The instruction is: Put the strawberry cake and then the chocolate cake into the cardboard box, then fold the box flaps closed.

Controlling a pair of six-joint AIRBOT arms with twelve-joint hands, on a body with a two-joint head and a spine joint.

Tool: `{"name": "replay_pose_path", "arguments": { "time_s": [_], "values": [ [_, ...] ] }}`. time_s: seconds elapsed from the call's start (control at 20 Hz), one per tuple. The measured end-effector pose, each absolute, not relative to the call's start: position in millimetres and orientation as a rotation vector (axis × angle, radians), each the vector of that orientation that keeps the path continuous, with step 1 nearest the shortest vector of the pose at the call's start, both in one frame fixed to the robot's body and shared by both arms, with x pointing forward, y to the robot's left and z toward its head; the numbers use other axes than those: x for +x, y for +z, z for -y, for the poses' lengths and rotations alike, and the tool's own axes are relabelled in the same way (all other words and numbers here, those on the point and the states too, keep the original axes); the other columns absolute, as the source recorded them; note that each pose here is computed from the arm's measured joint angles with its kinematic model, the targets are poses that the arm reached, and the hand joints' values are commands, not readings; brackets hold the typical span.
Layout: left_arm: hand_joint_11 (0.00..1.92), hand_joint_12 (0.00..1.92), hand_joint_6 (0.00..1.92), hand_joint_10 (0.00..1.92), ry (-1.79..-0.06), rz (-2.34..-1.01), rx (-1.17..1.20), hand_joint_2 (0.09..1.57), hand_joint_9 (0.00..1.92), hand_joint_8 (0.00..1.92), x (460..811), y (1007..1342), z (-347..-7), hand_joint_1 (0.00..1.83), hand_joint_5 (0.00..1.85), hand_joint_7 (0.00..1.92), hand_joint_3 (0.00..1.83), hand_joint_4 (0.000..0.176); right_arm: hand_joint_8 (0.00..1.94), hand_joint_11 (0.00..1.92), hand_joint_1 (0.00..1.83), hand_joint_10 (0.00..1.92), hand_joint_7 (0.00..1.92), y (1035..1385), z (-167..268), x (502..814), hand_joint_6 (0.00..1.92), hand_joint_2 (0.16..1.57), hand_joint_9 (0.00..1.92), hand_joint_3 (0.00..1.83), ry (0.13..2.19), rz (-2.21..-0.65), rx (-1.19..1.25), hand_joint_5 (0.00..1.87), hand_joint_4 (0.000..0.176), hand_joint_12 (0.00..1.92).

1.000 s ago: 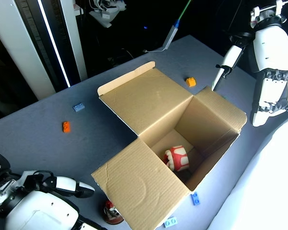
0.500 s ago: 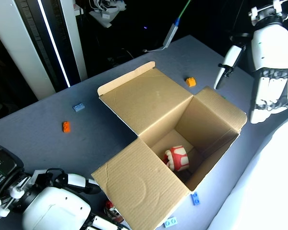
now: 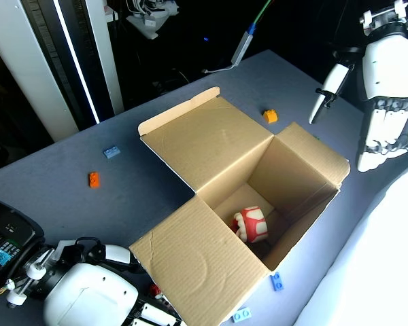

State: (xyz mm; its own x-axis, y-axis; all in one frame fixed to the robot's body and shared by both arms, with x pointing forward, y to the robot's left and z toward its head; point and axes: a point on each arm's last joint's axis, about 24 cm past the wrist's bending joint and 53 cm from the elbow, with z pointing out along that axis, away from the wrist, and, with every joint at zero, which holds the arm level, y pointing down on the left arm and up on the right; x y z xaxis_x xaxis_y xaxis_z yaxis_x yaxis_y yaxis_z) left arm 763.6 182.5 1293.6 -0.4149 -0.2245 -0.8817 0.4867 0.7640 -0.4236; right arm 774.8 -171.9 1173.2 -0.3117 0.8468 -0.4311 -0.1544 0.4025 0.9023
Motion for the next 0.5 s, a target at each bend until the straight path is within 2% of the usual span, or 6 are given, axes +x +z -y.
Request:
{"name": "replay_pose_path", "arguments": {
  "time_s": [0.15,0.2,0.25,0.3,0.35,0.5],
  "values": [
    [0.18,1.05,0.0,0.0,-0.843,-1.858,0.102,1.01,0.6,0.0,769,1294,-190,0.66,0.35,0.47,0.0,0.029,0.07,0.0,1.07,0.15,0.56,1172,171,776,0.13,1.07,0.45,0.0,1.145,-1.566,0.635,0.48,0.0,1.12],
    [0.18,1.06,0.0,0.0,-0.85,-1.861,0.077,1.01,0.6,0.0,771,1293,-194,0.66,0.35,0.47,0.0,0.028,0.08,0.0,1.11,0.33,0.68,1171,173,776,0.18,1.07,0.5,0.0,1.143,-1.564,0.64,0.58,0.0,1.28],
    [0.18,1.07,0.0,0.0,-0.849,-1.861,0.074,1.0,0.6,0.0,771,1293,-195,0.66,0.35,0.47,0.0,0.027,0.22,0.06,1.14,0.74,0.82,1171,173,777,0.23,1.09,0.54,0.0,1.144,-1.562,0.642,0.76,0.0,1.54],
    [0.19,1.07,0.0,0.0,-0.845,-1.862,0.076,1.01,0.6,0.0,771,1293,-195,0.65,0.35,0.48,0.0,0.024,1.1,0.19,1.18,1.19,0.85,1175,175,777,0.87,1.16,0.55,0.01,1.148,-1.545,0.644,0.85,0.0,1.8],
    [0.19,1.07,0.0,0.0,-0.847,-1.865,0.077,1.01,0.6,0.0,771,1292,-195,0.65,0.35,0.48,0.0,0.022,1.29,0.25,1.21,1.4,0.89,1176,176,778,0.97,1.17,0.6,0.0,1.147,-1.538,0.639,0.88,0.0,1.9],
    [0.19,1.07,0.0,0.0,-0.898,-1.887,0.033,1.01,0.6,0.0,770,1285,-195,0.66,0.35,0.48,0.0,0.029,1.19,0.31,1.23,1.43,0.99,1175,175,778,1.01,1.15,0.72,0.0,1.147,-1.543,0.639,0.87,0.0,1.92]
  ]
}}
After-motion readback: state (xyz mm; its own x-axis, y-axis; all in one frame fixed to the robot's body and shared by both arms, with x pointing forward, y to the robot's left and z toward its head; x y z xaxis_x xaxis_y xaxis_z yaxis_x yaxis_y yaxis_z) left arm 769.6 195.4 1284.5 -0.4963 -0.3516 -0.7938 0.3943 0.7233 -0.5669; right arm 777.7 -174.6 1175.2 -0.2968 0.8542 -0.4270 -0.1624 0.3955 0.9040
